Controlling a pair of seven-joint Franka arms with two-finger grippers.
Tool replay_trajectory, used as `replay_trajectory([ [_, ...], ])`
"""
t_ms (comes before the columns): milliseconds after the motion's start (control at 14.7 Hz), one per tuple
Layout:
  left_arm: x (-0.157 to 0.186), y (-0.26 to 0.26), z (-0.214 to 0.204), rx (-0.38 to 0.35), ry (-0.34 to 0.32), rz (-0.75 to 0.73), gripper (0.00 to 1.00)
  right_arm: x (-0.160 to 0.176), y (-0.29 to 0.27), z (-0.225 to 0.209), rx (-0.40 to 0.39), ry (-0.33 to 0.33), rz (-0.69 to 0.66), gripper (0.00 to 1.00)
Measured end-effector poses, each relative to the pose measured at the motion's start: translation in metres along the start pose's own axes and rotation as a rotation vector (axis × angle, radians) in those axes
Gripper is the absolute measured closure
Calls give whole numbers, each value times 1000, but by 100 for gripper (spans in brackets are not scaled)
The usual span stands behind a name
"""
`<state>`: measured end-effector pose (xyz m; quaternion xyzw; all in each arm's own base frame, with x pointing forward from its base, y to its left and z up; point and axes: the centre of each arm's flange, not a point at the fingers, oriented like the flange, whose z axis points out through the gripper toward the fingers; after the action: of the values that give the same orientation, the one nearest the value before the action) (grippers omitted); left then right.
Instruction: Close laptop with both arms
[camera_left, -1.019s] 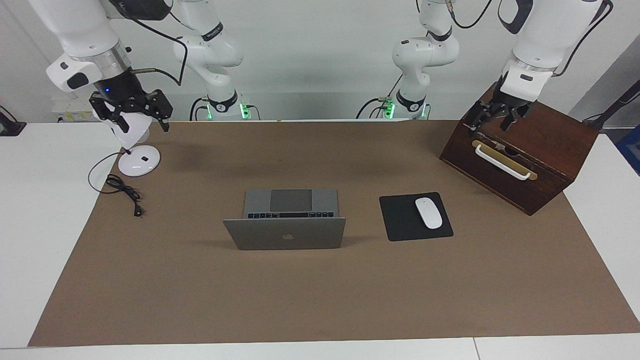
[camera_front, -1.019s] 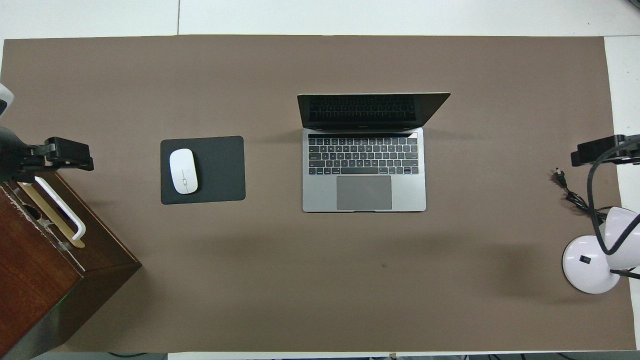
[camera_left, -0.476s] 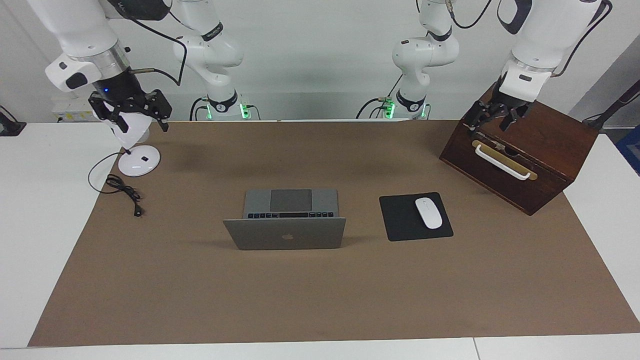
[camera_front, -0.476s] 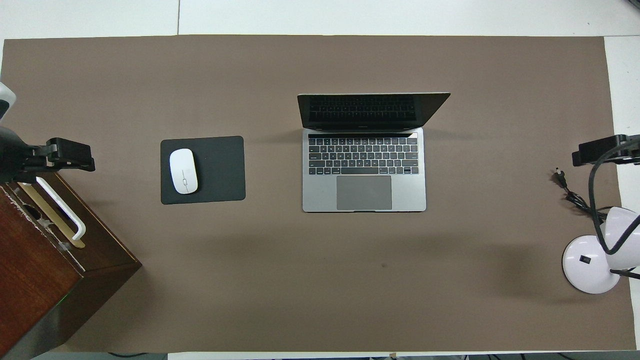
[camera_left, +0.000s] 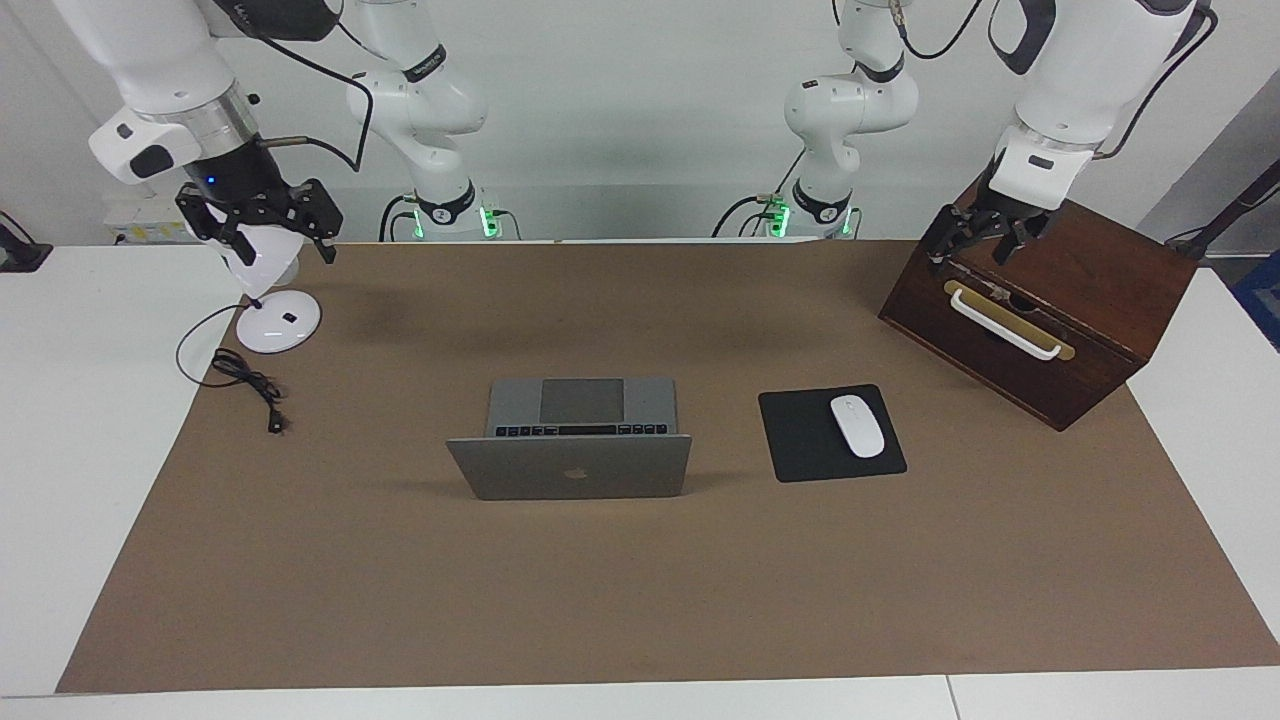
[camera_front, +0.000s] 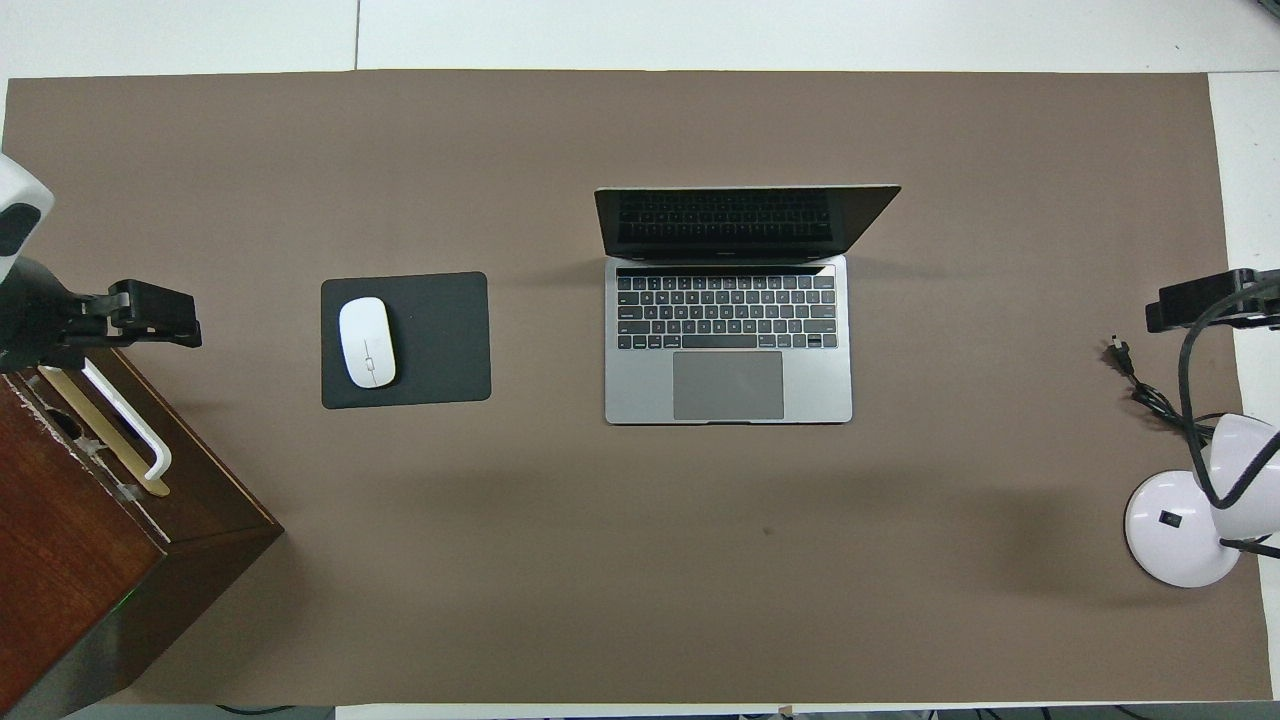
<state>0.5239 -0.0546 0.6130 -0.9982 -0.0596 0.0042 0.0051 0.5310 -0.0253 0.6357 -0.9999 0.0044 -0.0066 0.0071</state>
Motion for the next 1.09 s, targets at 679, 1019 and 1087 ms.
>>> replay_trajectory([
  [679, -10, 29, 17, 15, -42, -47, 59, 1, 3, -1, 0, 14, 5, 0],
  [1019, -14, 41, 28, 3, -62, -161, 74, 11, 3, -6, -5, 98, -2, 0],
  [1087, -14, 46, 27, -37, -63, -198, 80, 14, 4, -5, -6, 120, -3, 0],
])
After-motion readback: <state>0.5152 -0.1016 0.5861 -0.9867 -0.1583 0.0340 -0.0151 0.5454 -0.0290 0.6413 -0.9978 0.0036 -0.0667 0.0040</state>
